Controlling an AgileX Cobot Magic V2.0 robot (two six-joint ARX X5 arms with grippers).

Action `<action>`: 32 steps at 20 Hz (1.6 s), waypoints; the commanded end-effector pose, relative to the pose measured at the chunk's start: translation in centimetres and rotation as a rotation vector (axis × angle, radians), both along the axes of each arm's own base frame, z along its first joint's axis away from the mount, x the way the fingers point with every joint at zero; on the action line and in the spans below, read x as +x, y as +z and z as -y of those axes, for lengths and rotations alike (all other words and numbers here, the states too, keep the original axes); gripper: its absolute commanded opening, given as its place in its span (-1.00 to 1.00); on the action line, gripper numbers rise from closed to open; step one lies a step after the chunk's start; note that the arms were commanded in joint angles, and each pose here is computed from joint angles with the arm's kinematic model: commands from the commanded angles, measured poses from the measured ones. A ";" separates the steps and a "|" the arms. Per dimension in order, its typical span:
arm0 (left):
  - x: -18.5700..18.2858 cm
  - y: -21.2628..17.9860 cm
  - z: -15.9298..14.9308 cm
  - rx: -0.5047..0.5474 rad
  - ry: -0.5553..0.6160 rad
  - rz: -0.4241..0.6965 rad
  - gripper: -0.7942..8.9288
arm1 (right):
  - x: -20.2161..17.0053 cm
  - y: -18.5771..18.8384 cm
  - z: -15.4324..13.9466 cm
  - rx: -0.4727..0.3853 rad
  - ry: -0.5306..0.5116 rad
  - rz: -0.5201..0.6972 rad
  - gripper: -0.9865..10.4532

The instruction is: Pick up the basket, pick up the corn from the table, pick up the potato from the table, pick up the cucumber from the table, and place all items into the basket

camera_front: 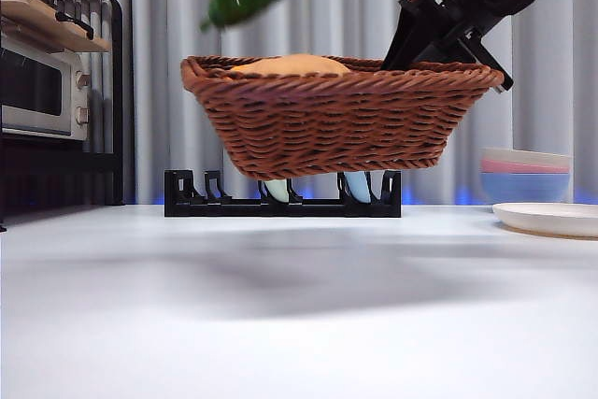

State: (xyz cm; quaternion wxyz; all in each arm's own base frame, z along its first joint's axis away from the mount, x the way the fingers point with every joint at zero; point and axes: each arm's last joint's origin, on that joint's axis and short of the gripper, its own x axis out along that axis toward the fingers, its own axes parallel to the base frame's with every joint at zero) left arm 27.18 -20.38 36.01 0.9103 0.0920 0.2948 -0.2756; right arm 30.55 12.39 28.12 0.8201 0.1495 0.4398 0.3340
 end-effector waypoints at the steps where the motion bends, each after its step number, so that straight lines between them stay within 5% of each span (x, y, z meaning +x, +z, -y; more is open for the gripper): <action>1: 0.8 -1.3 0.6 0.049 -0.020 -0.030 0.01 | 0.1 0.3 -0.2 0.017 0.006 0.005 -0.85; 2: 0.9 -1.7 0.7 0.060 -0.020 -0.045 0.51 | 0.1 0.3 -0.2 0.018 0.003 0.001 -0.85; 3: 0.9 -1.8 0.7 0.068 -0.019 -0.054 0.56 | 0.1 0.3 -0.2 0.019 0.002 0.000 -0.85; 10: -0.8 1.8 -0.4 -0.015 -0.019 -0.046 0.56 | 0.2 0.1 0.0 -0.009 -0.060 -0.020 -0.85; 15: -5.7 9.5 -3.2 -0.168 -0.066 0.137 0.56 | 2.0 -2.8 0.5 -0.082 -0.232 -0.127 -0.85; 20: -9.5 13.4 -6.0 -0.260 -0.075 0.259 0.56 | 3.9 -8.1 -0.4 -0.085 -0.239 -0.319 -0.85; 22: -10.1 13.7 -6.5 -0.262 -0.076 0.269 0.56 | 3.9 -9.0 -0.4 -0.110 -0.241 -0.359 -0.79; 24: -10.2 13.6 -6.7 -0.239 -0.075 0.270 0.55 | 3.7 -8.7 -0.3 -0.116 -0.234 -0.352 -0.46; 26: -10.1 13.4 -6.8 -0.210 -0.070 0.268 0.34 | 3.5 -7.7 0.1 -0.114 -0.226 -0.315 -0.02; 27: -10.1 13.3 -6.9 -0.187 -0.060 0.276 0.20 | 3.3 -6.8 0.4 -0.111 -0.225 -0.282 0.05; 28: -10.1 13.3 -7.0 -0.173 -0.047 0.279 0.06 | 3.0 -5.9 0.7 -0.114 -0.229 -0.247 0.05; 31: -9.8 13.1 -7.3 -0.057 0.022 0.328 -0.90 | 1.6 -1.8 1.8 -0.097 -0.220 -0.094 -0.08; 32: -9.7 13.0 -7.6 -0.012 0.060 0.336 -0.85 | 0.9 -0.4 2.0 -0.111 -0.207 -0.027 -0.28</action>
